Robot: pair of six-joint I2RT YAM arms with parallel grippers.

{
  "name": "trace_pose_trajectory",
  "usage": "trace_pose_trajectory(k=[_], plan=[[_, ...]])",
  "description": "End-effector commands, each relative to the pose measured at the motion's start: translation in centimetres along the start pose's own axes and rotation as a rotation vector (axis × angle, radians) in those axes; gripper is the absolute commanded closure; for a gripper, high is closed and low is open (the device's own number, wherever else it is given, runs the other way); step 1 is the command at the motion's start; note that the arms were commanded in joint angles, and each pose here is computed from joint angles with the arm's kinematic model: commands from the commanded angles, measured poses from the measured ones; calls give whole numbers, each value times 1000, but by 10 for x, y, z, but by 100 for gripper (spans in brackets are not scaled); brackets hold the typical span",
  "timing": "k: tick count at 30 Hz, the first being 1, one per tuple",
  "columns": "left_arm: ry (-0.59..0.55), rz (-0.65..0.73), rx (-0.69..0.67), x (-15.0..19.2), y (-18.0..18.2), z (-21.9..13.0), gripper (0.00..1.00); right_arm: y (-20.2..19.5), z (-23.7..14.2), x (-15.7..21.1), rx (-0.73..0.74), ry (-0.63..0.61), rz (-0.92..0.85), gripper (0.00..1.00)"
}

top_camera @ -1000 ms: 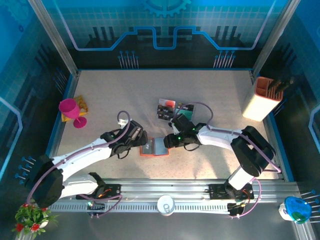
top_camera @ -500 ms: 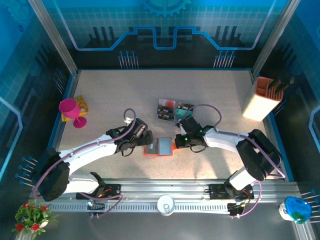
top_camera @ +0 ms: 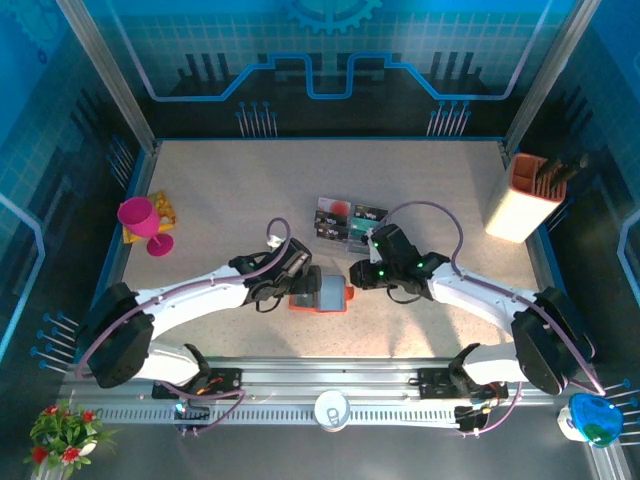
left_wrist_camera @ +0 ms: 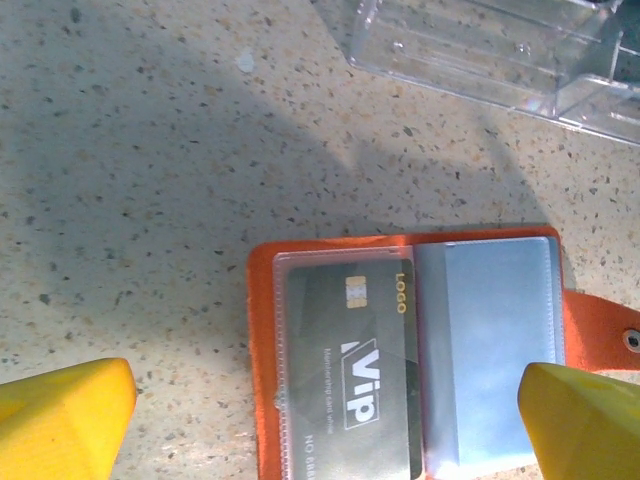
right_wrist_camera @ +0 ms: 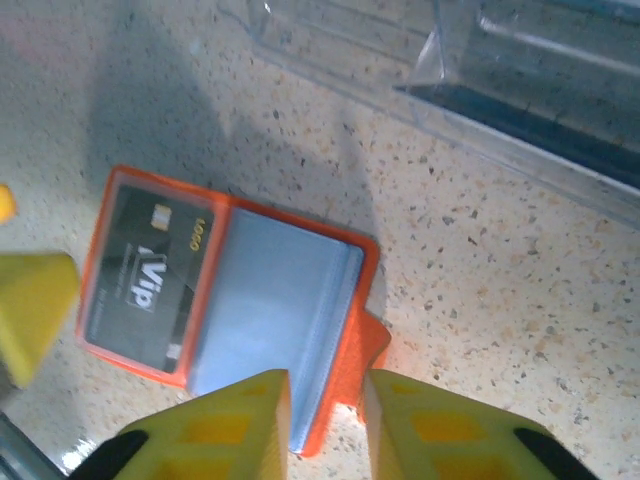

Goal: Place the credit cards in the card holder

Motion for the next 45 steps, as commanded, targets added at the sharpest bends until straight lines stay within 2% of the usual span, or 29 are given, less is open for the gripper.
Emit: trace_pose_trajectory(k=[1, 7, 14, 34, 45], plan=[[0, 33, 35, -2, -15, 0, 1, 1, -10, -20, 4, -42, 4, 78], [17, 46, 36, 7, -18, 9, 1, 13, -3, -34, -57, -26, -10, 90], [33, 60, 21, 14, -15, 20, 1, 20, 28, -17, -97, 73, -19, 98], [64, 88, 4, 26, -9, 35, 1, 15, 80, 20, -82, 203, -4, 100], [79, 96, -14, 34, -2, 42, 1, 24, 91, 28, -112, 223, 12, 100]])
Point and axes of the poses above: each hand's point on the last joint's axis, 136 mm out from that joint toward the fingers, its own z axis out along the fingers, its own y axis along the line the jaws close on, x = y × z, the point moved 3 cm from there along -z, back along the fingers, and after that the axes turned 2 degrees about -z, right-handed, at the moved point
